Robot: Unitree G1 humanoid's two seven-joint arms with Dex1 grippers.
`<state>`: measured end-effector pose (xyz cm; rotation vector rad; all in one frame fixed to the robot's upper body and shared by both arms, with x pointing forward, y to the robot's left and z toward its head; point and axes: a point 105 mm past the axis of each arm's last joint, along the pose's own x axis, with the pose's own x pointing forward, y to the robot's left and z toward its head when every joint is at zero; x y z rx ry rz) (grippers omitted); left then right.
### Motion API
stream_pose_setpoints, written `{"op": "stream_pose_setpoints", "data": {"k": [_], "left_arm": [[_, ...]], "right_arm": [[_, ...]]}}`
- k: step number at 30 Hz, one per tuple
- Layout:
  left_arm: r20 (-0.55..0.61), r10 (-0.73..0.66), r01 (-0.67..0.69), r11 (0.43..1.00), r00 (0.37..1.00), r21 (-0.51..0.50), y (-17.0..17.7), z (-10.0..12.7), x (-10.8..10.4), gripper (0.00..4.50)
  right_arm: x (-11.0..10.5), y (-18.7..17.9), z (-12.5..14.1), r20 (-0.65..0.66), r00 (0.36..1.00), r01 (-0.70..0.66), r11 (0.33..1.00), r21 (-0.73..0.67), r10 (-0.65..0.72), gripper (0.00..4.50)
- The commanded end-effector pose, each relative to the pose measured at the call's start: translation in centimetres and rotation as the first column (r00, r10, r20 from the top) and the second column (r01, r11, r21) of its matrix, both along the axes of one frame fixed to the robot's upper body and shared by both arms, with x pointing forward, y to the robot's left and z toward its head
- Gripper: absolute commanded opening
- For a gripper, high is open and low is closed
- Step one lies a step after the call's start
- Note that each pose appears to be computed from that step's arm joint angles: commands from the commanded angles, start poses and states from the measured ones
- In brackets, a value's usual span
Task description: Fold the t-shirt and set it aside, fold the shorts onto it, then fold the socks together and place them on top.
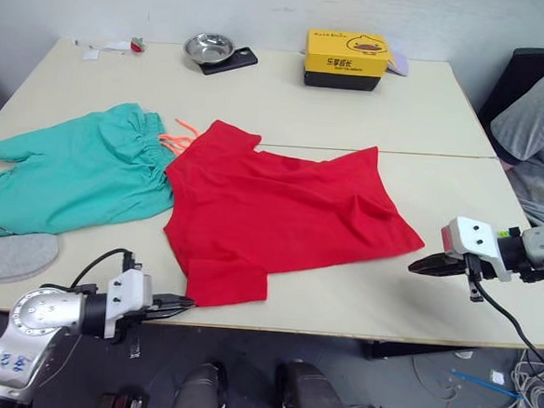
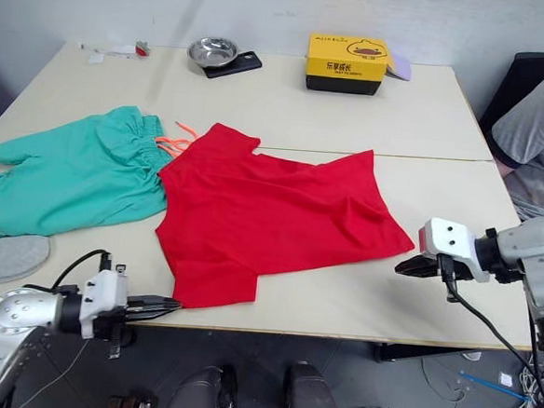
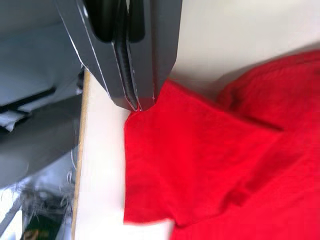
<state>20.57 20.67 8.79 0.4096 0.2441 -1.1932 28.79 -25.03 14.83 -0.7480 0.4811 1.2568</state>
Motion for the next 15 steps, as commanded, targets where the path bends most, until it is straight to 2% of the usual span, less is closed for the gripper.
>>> {"op": "stream_pose_setpoints", "data": {"k": [1,4,7,10,13,15], "left_arm": [[-0.009,0.01,-0.01,1.0,1.0,0.013,1.5,1.3,-0.7,0.0],[0.004,0.017,-0.018,0.999,1.0,0.047,2.2,1.3,-0.6,0.0],[0.019,0.023,-0.024,0.998,1.0,0.054,2.3,1.3,-0.4,0.0],[0.028,0.034,-0.036,0.998,0.999,0.059,2.3,1.3,-0.3,0.0],[0.031,0.041,-0.043,0.997,0.999,0.06,2.3,1.2,-0.2,0.0],[0.033,0.042,-0.044,0.997,0.999,0.059,2.2,1.2,-0.1,0.0]], "right_arm": [[-0.9,-0.2,0.4,0.019,1.0,0.001,1.0,0.015,-0.001,0.02],[-0.2,-0.5,-0.7,0.091,0.995,0.04,0.999,0.023,-0.042,0.02],[0.5,-1.2,-1.8,0.166,0.986,0.038,0.999,-0.032,-0.032,0.02],[1.2,-1.5,-1.8,0.211,0.976,0.062,0.998,-0.012,-0.059,0.02],[1.4,-1.8,-2.1,0.224,0.973,0.053,0.998,-0.028,-0.046,0.62],[1.4,-2.0,-2.4,0.238,0.971,0.041,0.998,-0.046,-0.029,1.22]]}}
